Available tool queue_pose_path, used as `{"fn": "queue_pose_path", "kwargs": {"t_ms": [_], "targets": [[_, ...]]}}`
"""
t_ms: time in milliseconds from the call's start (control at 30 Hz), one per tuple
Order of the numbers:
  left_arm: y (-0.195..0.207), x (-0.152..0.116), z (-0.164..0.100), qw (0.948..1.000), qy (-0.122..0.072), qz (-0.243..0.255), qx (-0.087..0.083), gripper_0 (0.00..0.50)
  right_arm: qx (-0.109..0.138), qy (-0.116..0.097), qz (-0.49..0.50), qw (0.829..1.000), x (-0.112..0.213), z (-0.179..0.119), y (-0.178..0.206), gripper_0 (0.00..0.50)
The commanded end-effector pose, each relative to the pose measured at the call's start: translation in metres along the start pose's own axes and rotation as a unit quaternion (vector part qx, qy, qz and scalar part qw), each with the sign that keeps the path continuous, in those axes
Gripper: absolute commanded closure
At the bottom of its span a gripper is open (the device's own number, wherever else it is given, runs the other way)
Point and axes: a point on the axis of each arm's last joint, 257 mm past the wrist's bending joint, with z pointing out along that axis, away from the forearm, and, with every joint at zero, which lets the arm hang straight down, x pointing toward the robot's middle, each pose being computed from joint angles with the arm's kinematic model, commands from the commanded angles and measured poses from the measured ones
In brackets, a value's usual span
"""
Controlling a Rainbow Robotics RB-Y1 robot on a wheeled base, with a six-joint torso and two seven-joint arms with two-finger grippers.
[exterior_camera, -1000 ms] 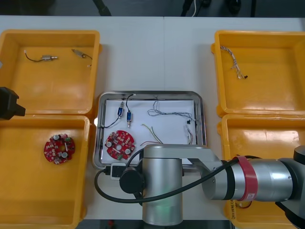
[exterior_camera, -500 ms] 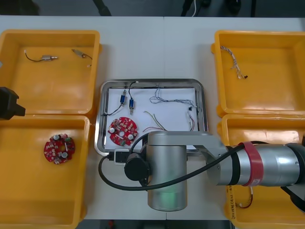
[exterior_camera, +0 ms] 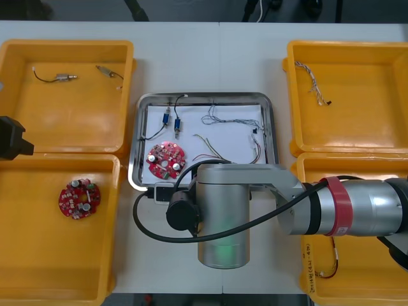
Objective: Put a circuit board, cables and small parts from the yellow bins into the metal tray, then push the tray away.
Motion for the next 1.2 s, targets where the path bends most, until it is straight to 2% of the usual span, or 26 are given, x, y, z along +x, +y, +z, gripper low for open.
{"fn": "queue_pose_path", "kwargs": {"t_ms": [33,567,1200], "targets": [[0.004,0.000,-0.006,0.9992,-0.011,0.038,-0.004,0.000,0.038,-0.002,0.004,0.999,-0.002,-0.002,-0.030,0.451],[0.004,0.000,-0.006,0.9992,-0.011,0.038,-0.004,0.000,0.104,-0.001,-0.003,0.995,-0.005,0.001,-0.082,0.452],[0.004,0.000,-0.006,0.9992,-0.011,0.038,-0.004,0.000,0.144,0.004,-0.007,0.990,-0.003,0.006,-0.133,0.453]]}}
